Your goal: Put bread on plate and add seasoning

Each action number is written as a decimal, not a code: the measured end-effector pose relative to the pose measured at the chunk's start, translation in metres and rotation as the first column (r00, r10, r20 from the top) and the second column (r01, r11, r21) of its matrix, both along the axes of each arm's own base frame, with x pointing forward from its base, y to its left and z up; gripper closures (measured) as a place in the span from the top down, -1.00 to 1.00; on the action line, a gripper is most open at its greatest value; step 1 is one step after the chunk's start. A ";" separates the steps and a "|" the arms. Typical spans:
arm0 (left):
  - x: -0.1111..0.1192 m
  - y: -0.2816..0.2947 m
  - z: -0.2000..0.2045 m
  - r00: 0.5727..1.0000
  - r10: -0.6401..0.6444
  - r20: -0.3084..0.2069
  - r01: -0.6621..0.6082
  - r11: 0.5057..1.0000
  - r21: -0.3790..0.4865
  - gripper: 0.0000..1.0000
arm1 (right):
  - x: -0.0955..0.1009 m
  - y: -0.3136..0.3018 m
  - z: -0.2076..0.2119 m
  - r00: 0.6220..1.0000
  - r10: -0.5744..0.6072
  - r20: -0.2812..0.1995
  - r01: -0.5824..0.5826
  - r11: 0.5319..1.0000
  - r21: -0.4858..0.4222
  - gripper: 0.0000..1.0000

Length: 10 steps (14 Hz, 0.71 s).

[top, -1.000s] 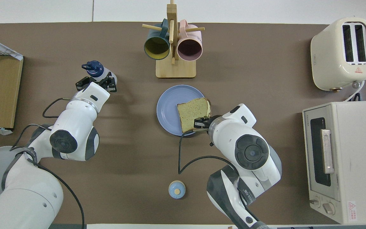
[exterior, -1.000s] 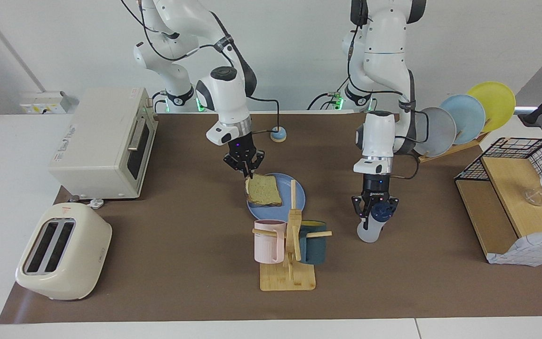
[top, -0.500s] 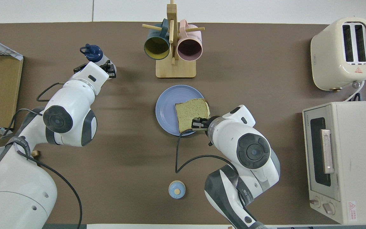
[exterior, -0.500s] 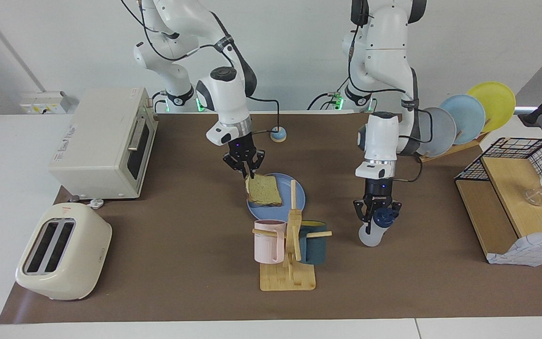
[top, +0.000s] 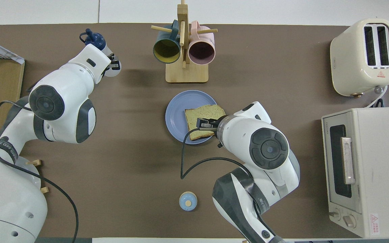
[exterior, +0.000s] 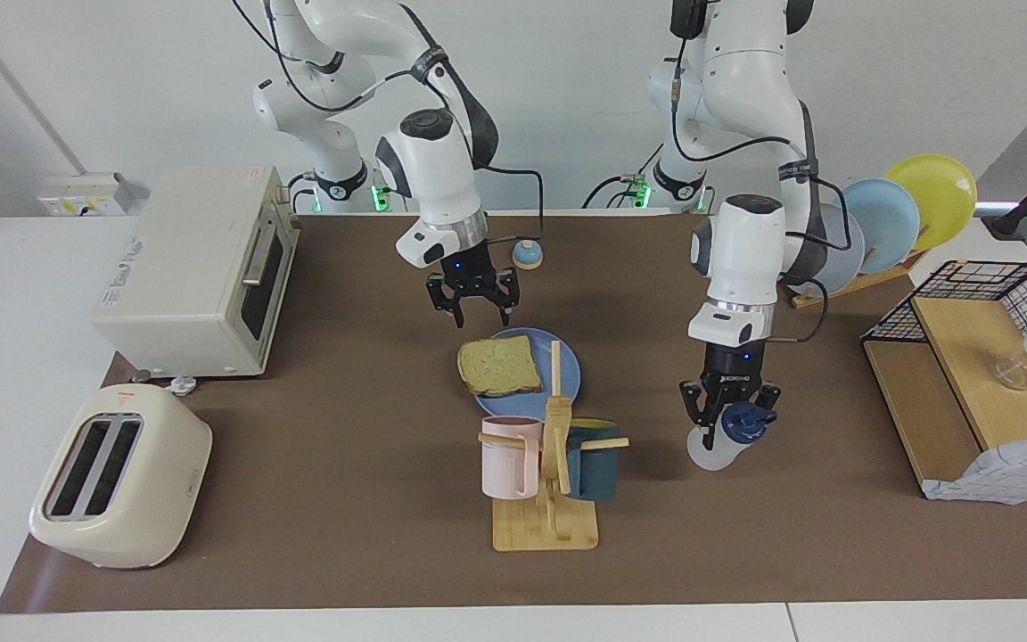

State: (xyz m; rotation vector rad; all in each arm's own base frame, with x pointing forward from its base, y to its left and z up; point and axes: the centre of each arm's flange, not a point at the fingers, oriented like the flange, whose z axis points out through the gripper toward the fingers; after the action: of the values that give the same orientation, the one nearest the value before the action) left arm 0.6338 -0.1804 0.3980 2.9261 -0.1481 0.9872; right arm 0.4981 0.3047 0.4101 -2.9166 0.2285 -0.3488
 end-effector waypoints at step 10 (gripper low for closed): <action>-0.033 0.011 0.076 0.960 -0.180 -0.213 0.196 0.979 0.054 -0.19 | 0.026 0.001 0.078 0.988 -0.050 -0.146 0.055 0.998 0.027 0.79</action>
State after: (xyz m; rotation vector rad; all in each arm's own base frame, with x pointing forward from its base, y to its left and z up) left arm 0.6011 -0.1691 0.4742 2.9866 -0.4529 0.6598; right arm 0.5246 0.3056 0.4878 -2.9118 0.3298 -0.1387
